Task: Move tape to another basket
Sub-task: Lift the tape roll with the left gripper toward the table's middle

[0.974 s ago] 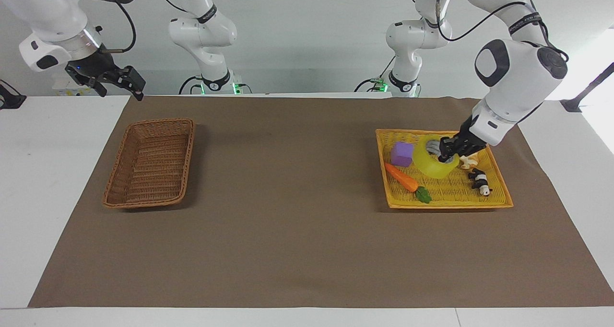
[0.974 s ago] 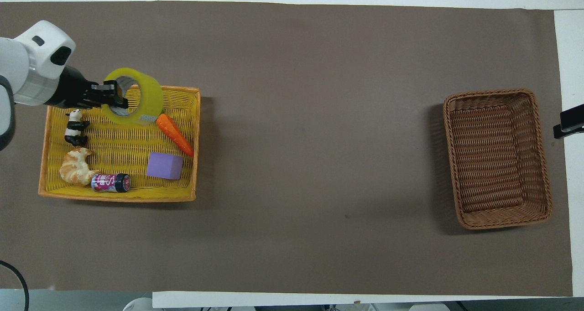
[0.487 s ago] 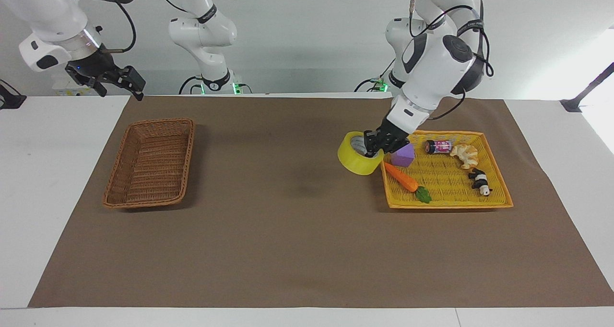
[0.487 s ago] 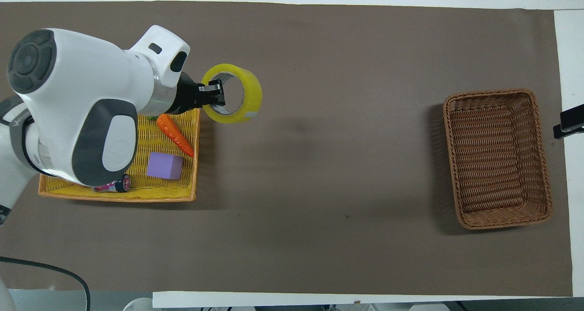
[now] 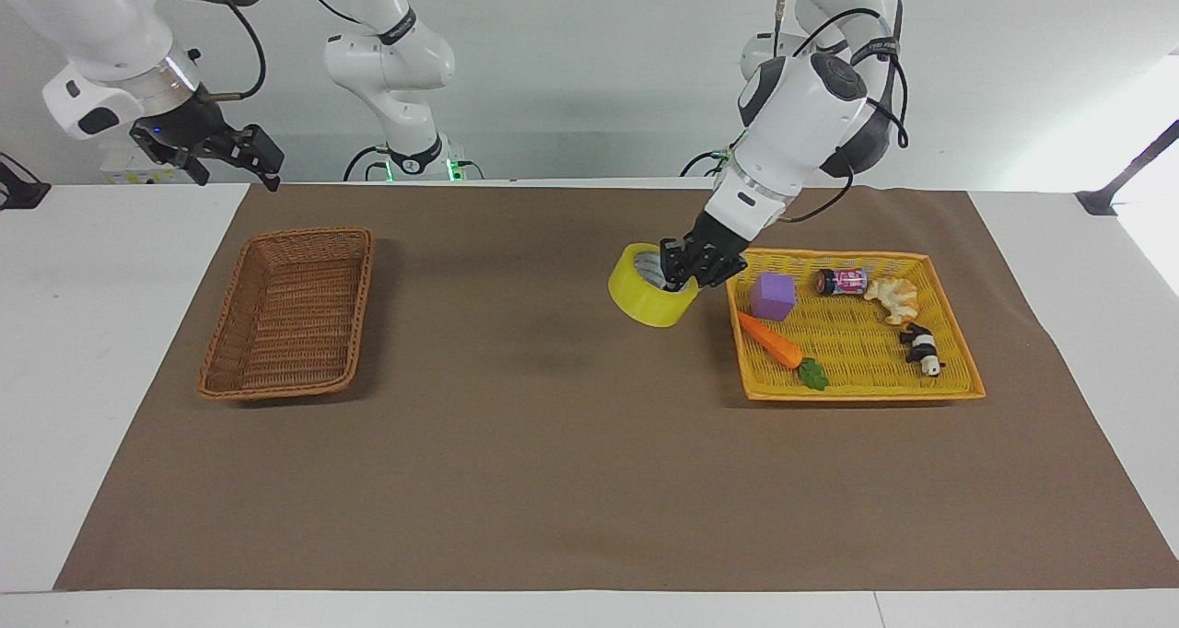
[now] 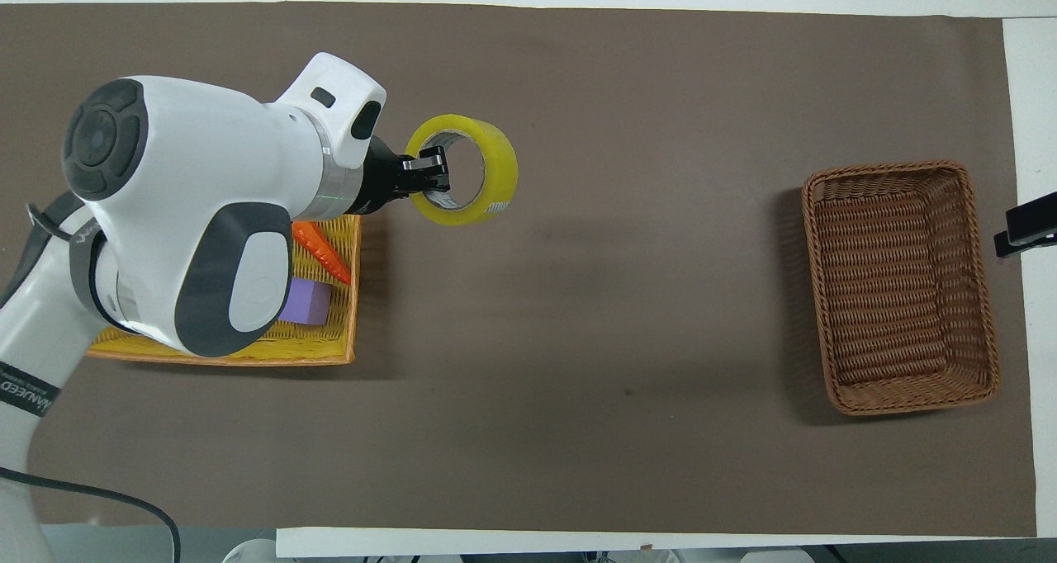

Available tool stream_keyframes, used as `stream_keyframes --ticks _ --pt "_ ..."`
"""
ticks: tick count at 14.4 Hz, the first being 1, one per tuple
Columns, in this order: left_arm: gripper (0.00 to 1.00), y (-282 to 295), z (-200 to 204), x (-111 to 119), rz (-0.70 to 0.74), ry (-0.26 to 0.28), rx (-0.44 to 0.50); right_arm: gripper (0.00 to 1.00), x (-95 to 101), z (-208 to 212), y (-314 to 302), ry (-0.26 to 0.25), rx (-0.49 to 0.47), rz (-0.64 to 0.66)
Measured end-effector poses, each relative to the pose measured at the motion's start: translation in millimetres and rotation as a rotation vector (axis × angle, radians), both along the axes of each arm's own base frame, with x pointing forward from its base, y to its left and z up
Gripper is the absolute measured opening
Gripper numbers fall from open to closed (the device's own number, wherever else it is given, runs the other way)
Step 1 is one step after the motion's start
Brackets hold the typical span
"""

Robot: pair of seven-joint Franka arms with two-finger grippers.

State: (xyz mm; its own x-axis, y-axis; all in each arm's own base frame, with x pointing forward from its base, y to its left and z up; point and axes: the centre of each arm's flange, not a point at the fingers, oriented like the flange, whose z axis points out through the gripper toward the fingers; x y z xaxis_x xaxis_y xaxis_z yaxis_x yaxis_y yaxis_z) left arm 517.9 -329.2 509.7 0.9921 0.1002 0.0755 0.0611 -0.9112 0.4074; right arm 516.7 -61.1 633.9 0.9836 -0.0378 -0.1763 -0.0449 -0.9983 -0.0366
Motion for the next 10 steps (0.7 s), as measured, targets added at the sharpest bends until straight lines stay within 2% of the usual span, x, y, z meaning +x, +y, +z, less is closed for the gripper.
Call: stream_keyframes --ticks 5,8,10 --pt "0.21 0.0 -0.8 -0.3 -0.001 0.006 0.000 1.00 -0.7 -12.2 23.5 -0.011 0.265 0.052" --pt "0.21 0.0 -0.9 -0.4 -0.002 0.006 0.001 1.00 0.0 -28.3 47.4 -0.064 0.505 0.029" --pt "0.21 0.0 -1.1 -0.6 -0.002 0.008 0.002 1.00 8.2 -41.3 62.2 -0.136 0.630 -0.004"
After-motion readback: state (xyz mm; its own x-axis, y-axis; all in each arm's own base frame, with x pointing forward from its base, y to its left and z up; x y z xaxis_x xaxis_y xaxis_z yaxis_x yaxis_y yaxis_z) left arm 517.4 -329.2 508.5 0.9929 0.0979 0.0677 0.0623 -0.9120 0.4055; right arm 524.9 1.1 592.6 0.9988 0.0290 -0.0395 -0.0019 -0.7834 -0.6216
